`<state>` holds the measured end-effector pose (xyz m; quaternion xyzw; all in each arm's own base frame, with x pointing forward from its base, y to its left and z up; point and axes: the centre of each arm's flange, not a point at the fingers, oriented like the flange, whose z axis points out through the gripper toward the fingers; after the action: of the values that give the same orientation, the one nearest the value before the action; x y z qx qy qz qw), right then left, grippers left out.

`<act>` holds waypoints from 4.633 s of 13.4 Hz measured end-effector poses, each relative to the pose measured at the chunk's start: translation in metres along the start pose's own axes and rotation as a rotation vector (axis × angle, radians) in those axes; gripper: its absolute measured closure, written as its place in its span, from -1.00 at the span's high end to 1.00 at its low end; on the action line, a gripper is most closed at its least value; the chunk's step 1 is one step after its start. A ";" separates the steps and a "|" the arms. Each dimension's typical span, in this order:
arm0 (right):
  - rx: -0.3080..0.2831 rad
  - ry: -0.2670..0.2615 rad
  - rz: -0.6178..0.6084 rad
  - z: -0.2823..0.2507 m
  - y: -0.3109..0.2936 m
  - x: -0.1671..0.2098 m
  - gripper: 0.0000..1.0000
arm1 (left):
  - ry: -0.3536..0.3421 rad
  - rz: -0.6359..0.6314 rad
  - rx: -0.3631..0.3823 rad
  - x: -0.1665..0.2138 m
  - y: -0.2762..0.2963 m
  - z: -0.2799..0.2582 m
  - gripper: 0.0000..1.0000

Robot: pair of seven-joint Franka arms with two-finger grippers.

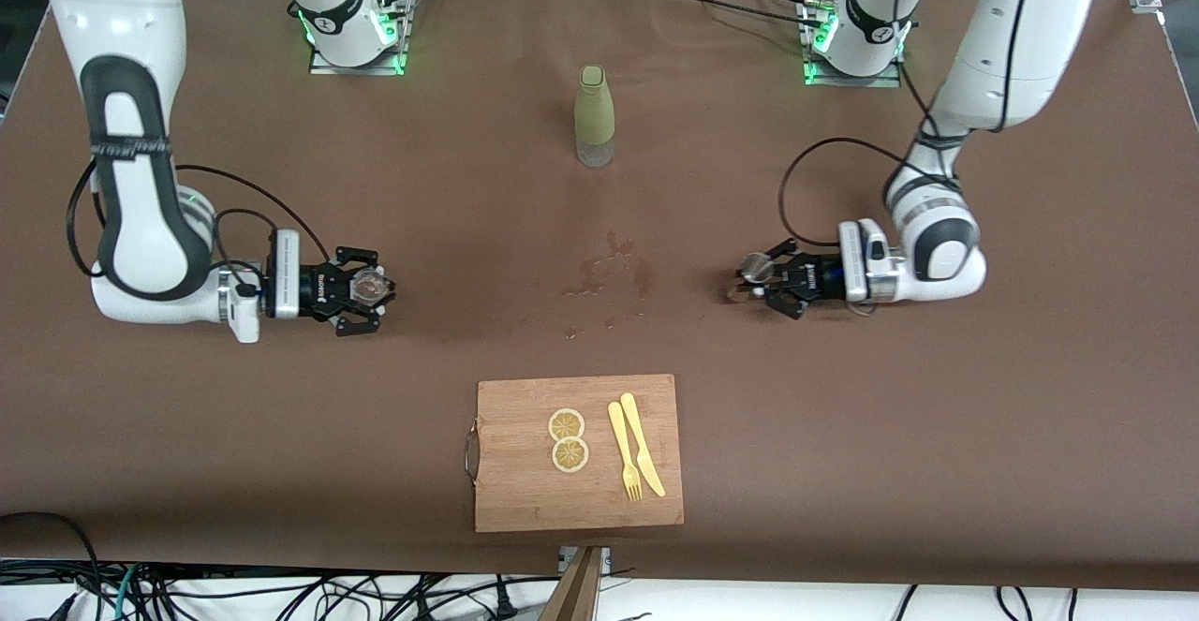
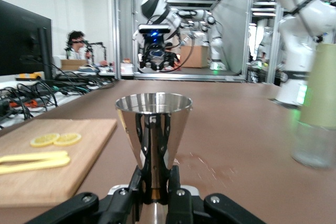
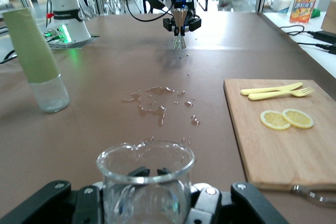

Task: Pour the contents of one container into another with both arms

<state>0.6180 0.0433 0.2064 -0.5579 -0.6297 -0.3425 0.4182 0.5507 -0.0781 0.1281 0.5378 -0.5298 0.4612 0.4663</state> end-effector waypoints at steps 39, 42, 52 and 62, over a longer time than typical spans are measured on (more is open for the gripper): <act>-0.311 -0.663 0.872 -0.313 -0.083 0.075 1.00 | -0.338 -0.046 -0.247 -0.040 0.060 -0.306 1.00; -0.438 -0.787 1.106 -0.287 -0.084 0.142 1.00 | -0.526 -0.066 -0.223 0.023 0.044 -0.351 1.00; -0.800 -0.966 1.610 -0.240 -0.099 0.257 1.00 | -1.093 -0.677 0.173 0.274 0.005 -0.308 1.00; -0.917 -0.924 1.613 -0.215 -0.082 0.290 1.00 | -1.241 -1.117 0.751 0.407 0.016 -0.177 1.00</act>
<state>0.5599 -0.0403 0.5622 -0.9965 0.0228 0.0799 -0.0115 0.5401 0.0397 0.5565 0.9835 -0.1634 -0.0614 0.0478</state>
